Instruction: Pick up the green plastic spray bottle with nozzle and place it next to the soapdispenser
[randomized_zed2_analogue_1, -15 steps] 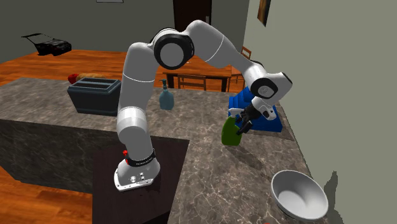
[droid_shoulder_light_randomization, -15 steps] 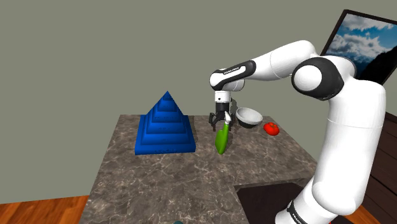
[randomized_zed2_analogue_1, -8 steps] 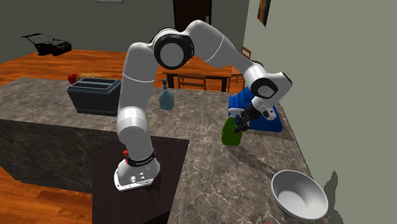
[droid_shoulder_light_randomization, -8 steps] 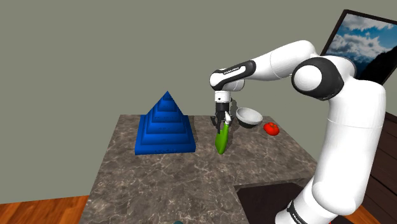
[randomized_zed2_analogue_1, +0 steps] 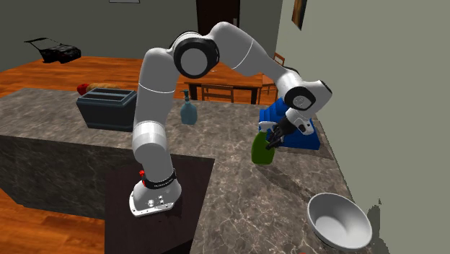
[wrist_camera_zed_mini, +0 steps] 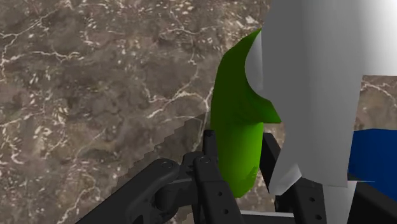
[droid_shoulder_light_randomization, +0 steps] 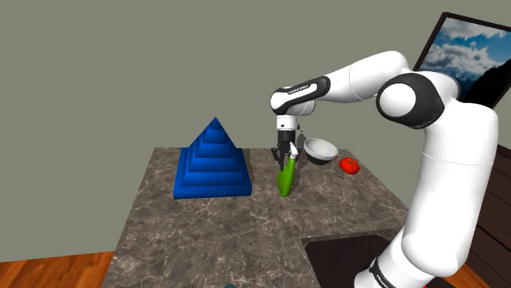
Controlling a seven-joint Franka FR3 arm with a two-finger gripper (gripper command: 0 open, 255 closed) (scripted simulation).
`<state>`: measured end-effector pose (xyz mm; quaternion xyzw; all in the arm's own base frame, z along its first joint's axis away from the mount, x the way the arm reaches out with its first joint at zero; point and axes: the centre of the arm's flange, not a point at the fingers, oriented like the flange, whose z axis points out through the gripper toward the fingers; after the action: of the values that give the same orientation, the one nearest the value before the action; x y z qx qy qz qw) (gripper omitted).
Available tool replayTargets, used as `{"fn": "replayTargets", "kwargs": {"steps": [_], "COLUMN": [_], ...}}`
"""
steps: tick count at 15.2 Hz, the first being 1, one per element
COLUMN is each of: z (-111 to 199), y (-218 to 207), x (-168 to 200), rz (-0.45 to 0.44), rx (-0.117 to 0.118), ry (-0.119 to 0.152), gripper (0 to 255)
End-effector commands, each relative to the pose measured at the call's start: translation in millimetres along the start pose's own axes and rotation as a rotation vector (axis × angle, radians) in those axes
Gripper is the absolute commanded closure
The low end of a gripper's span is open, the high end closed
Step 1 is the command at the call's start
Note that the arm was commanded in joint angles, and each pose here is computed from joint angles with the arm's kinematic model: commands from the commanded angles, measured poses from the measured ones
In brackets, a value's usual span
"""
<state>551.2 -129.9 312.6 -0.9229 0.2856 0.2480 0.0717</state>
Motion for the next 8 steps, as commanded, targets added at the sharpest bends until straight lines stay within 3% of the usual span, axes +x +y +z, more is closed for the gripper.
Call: {"fn": "replayTargets", "kwargs": {"steps": [1,8], "z": [-8,-40], "y": [0,0], "x": [-5,-23], "rz": [0.0,0.0], "rx": [0.0,0.0], "ry": [0.0,0.0], "gripper": [255,255]}}
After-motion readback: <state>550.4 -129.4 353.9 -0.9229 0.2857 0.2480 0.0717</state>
